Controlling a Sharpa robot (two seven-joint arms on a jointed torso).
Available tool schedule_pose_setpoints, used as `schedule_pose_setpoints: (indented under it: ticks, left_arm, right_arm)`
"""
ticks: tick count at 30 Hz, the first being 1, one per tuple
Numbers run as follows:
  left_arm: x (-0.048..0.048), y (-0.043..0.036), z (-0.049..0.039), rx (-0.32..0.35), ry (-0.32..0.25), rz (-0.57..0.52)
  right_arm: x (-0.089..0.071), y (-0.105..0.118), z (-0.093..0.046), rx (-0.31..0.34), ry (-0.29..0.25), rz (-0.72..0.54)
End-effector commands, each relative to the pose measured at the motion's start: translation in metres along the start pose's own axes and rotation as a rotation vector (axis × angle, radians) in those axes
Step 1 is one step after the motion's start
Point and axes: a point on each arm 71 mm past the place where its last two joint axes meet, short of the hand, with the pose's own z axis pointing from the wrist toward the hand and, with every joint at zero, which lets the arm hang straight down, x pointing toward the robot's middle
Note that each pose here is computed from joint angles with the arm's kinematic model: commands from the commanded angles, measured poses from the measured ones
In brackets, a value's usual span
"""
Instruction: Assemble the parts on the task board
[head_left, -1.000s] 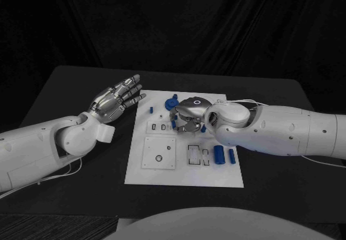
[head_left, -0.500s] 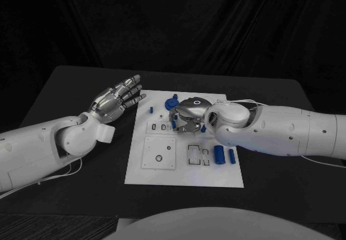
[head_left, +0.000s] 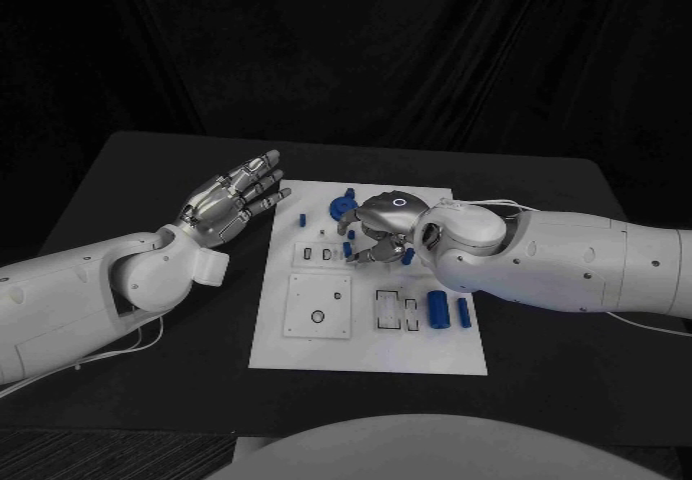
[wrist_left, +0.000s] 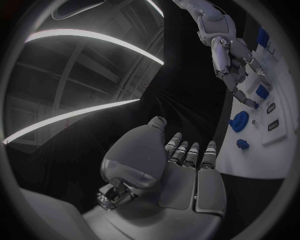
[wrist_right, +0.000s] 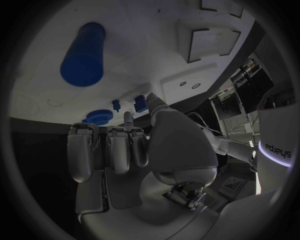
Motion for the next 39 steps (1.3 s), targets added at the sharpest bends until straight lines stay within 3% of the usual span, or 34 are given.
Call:
schedule_pose_setpoints:
  ticks: [1,6,11,15,23,30,36,39]
  left_arm:
    - [0.0007,-0.0015,-0.0001,0.027,0.001,0.0]
    - [-0.0004,-0.005,-0.0029,0.06,0.011,0.082]
    - [0.0009,-0.0106,-0.007,0.123,0.01,0.168]
    - [0.0013,-0.0147,-0.0075,0.158,-0.016,0.284]
    - [0.0023,-0.0257,0.0028,0.197,-0.058,0.583]
    - [0.0121,-0.0258,0.0171,0.085,-0.029,0.962]
    - [0.0246,-0.0296,0.0305,0.056,-0.018,1.151]
    - [0.0332,-0.032,0.0407,0.009,0.021,1.269]
  right_arm:
    - [-0.012,0.003,-0.005,-0.052,-0.13,0.011]
    - [-0.032,0.0,-0.016,-0.096,-0.241,0.011]
    - [-0.062,-0.004,-0.035,-0.161,-0.399,0.016]
    - [-0.076,-0.008,-0.045,-0.166,-0.451,0.05]
    - [-0.081,-0.018,-0.051,-0.137,-0.419,0.094]
    - [-0.076,-0.033,-0.059,-0.08,-0.351,0.1]
    - [-0.068,-0.048,-0.071,-0.029,-0.327,0.105]
    - [-0.063,-0.055,-0.077,-0.006,-0.322,0.108]
